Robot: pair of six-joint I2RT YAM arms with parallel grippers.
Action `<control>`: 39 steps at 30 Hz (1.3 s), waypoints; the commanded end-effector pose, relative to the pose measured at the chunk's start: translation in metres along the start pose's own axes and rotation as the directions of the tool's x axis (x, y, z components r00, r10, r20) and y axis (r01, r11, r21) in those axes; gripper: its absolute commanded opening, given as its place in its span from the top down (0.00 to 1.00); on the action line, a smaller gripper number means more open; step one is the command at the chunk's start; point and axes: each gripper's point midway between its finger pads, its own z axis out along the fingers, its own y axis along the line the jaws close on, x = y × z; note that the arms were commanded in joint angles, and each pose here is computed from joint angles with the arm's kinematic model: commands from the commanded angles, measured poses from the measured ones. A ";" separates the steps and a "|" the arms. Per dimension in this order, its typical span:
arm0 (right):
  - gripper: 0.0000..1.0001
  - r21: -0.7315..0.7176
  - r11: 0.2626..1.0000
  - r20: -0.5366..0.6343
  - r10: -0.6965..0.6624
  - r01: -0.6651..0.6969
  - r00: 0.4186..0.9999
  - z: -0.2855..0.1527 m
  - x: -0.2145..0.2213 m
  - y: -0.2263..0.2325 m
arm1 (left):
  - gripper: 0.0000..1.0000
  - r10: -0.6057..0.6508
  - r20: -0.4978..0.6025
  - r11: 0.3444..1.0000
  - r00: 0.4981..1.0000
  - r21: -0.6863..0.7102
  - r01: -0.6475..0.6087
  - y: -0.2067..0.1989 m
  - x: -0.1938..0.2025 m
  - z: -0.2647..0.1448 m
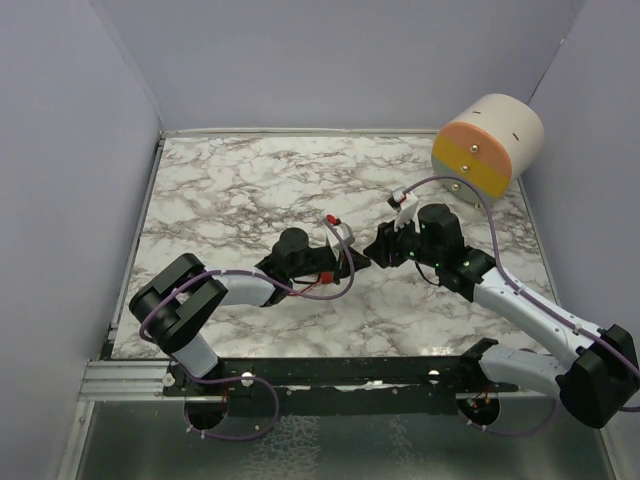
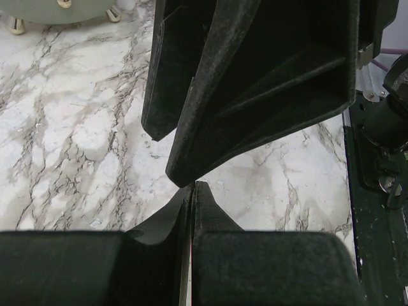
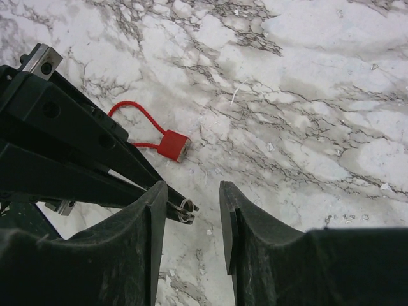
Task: Unlock with the key
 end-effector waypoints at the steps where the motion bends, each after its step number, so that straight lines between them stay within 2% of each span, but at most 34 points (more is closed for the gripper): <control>1: 0.64 -0.039 0.999 -0.001 -0.022 0.022 1.000 0.001 0.002 0.007 | 1.00 0.044 0.029 0.997 0.999 0.057 -0.045 -0.008 -0.021 0.000; 5: 0.69 -0.052 0.998 0.000 -0.025 0.025 1.000 0.000 0.000 0.010 | 1.00 0.038 0.030 0.998 0.999 0.052 -0.040 -0.007 -0.022 0.000; 13: 0.90 -0.049 0.999 -0.003 -0.024 0.024 1.000 0.000 0.002 0.009 | 1.00 0.037 0.038 0.998 0.999 0.043 -0.038 -0.004 -0.026 -0.001; 16: 0.90 -0.050 0.999 -0.003 -0.021 0.021 1.000 0.000 0.003 0.009 | 1.00 0.038 0.042 0.998 0.998 0.045 -0.040 -0.005 -0.028 -0.001; 18: 0.81 -0.056 0.998 -0.007 -0.021 0.020 1.000 0.001 0.004 0.010 | 1.00 0.037 0.043 0.998 0.998 0.047 -0.039 -0.005 -0.029 -0.001; 24: 0.75 -0.058 0.998 -0.017 -0.021 0.020 1.000 0.001 0.009 0.010 | 1.00 0.034 0.050 0.998 0.998 0.043 -0.036 -0.003 -0.032 -0.002; 38: 0.99 -0.044 0.999 0.015 -0.017 0.018 1.000 -0.002 0.002 0.009 | 1.00 0.024 0.042 0.999 0.999 0.044 -0.026 -0.003 -0.029 -0.002; 39: 0.99 -0.040 0.999 0.016 -0.015 0.015 1.000 -0.003 0.002 0.008 | 0.94 0.019 0.040 0.999 0.999 0.038 -0.021 -0.002 -0.027 -0.002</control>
